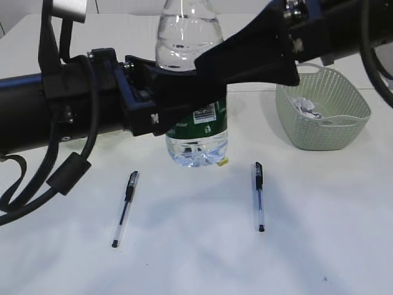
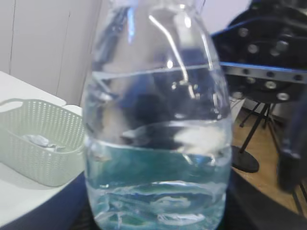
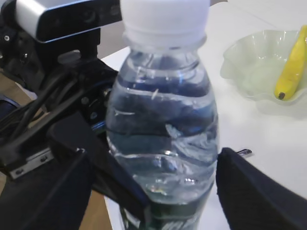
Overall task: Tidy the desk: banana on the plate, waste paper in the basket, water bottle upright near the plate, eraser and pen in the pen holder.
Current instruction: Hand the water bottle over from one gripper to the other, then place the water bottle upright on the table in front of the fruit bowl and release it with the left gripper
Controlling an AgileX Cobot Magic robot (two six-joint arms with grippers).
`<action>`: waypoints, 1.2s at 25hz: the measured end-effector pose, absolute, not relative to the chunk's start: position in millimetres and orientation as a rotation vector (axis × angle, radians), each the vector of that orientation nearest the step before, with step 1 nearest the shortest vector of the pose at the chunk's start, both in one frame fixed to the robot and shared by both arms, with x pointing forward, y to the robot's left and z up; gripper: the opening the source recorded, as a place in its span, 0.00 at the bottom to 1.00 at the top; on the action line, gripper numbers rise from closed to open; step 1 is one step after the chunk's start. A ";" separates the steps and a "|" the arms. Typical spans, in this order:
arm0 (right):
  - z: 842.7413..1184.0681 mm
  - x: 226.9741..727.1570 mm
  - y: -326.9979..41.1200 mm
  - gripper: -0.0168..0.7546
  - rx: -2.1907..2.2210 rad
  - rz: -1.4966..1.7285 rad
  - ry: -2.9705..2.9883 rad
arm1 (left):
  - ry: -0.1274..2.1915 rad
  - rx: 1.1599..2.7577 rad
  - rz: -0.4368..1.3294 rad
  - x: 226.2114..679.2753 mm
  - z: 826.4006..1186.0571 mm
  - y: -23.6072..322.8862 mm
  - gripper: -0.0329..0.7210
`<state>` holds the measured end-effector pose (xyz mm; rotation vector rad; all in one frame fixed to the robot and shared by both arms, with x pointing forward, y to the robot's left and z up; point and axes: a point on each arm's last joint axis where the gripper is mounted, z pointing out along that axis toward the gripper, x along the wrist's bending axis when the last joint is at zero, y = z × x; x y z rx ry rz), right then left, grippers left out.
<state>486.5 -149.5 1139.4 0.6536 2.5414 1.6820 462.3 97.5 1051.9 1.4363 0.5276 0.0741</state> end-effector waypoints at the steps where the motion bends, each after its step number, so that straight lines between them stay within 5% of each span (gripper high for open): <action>1: 1140.8 484.9 -150.5 0.80 0.649 1.662 2.551 | 0.533 1.434 0.078 463.5 1052.0 98.8 0.56; 9: 1148.0 477.5 -165.0 0.80 0.735 1.345 2.655 | 0.598 1.436 0.168 482.6 1049.8 122.9 0.56; 18: 1136.5 477.9 -186.3 0.79 1.023 0.972 2.651 | 0.665 1.635 0.330 484.9 1043.3 137.1 0.56; 30: 1131.9 473.9 -195.4 0.79 1.101 0.806 2.680 | 0.752 1.512 0.460 510.5 1052.9 194.0 0.56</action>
